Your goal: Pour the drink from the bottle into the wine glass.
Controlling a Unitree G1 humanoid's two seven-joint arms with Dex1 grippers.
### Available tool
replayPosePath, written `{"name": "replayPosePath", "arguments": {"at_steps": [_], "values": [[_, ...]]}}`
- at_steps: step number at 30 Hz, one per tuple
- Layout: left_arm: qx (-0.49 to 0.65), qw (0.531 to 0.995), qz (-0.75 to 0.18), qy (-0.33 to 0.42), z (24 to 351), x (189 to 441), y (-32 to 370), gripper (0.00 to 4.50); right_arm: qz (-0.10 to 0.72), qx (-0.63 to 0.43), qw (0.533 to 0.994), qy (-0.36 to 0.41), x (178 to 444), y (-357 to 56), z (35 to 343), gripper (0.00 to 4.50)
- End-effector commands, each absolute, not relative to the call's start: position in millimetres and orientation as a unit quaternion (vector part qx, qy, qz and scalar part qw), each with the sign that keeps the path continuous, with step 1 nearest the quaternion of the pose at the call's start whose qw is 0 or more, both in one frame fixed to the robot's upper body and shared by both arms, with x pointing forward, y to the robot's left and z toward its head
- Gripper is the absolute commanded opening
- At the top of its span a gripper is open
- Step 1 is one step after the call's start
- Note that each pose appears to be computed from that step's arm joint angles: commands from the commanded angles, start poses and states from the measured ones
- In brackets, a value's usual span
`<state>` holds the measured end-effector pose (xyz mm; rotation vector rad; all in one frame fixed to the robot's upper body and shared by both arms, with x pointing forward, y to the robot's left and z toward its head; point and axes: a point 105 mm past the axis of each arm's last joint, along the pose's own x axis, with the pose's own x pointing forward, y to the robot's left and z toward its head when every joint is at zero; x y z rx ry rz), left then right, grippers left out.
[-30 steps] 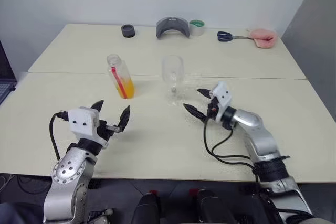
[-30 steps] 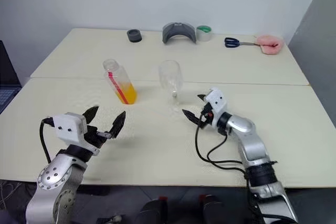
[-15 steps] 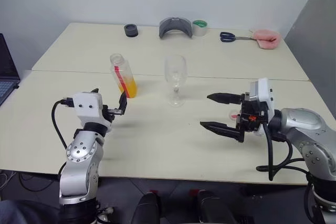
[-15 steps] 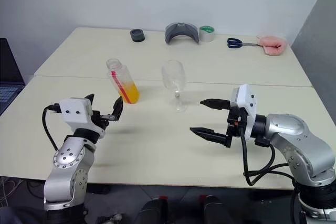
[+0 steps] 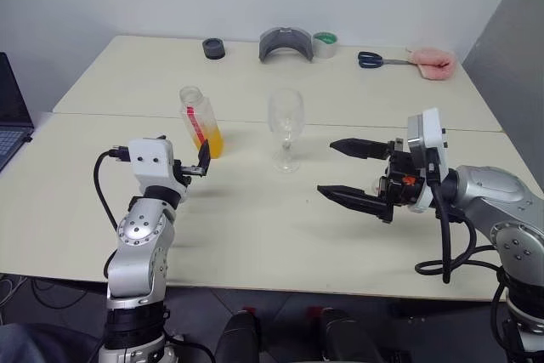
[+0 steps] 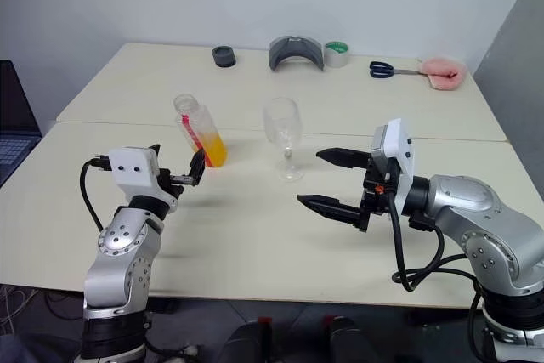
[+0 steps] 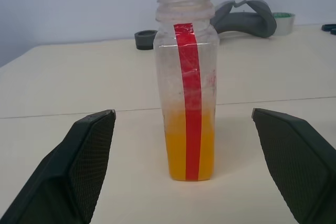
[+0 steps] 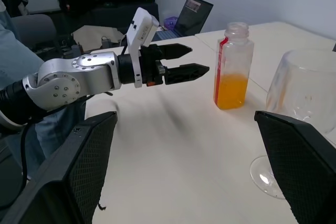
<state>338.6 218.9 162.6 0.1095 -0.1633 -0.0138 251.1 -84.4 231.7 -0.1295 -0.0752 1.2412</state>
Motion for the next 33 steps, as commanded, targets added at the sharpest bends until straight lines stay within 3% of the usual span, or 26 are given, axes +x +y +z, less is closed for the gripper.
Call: {"name": "replayPosePath", "arguments": {"at_steps": [1,33], "values": [[0.064,0.992,0.002,-0.105,176,341,224,4.5,0.579,-0.073,0.809,-0.061,247,-84,243,4.47],[0.089,0.986,-0.09,-0.105,172,414,214,4.5,0.554,-0.078,0.826,-0.063,257,-85,241,4.47]]}}
